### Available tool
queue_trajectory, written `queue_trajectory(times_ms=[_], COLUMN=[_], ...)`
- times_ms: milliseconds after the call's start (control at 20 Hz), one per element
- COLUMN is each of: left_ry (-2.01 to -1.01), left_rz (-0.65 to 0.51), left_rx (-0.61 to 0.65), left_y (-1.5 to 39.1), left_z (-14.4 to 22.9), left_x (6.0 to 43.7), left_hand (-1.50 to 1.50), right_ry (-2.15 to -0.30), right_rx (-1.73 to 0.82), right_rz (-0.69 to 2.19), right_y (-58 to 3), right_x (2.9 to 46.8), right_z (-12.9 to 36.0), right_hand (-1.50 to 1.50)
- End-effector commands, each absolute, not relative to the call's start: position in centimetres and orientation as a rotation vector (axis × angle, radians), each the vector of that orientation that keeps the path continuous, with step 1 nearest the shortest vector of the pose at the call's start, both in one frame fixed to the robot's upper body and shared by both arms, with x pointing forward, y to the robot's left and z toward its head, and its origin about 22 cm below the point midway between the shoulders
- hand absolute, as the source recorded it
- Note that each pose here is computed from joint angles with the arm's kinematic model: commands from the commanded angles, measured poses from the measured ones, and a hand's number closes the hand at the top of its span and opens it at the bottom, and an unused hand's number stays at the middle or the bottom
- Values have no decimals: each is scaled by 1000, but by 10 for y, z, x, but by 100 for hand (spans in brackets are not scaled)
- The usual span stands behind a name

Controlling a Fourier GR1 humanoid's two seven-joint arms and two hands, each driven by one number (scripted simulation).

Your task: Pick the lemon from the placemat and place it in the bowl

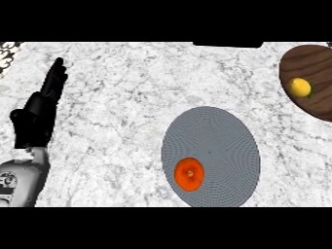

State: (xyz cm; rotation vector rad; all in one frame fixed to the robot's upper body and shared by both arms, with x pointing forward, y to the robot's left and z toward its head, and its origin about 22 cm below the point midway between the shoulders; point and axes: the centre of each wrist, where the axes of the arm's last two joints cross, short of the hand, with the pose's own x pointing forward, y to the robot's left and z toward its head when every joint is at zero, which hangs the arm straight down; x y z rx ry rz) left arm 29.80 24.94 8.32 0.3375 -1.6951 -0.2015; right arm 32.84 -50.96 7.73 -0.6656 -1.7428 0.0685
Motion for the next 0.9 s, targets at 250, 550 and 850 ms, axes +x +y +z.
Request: queue_trajectory(times_ms=[250, 550, 850], left_ry=[-1681, -1667, -1671], left_rz=[-174, -184, -186], left_rx=[354, 365, 354], left_y=[260, 254, 251], left_z=[88, 72, 80], left_x=[296, 296, 293], left_hand=[0, 0, 0], right_ry=[-1813, -1839, -1828], right_rx=[-456, -398, -410], right_rz=[34, 100, 95], right_y=[-557, -560, -564], right_x=[274, 246, 238], right_z=[75, 43, 42], right_hand=[-150, -150, -150])
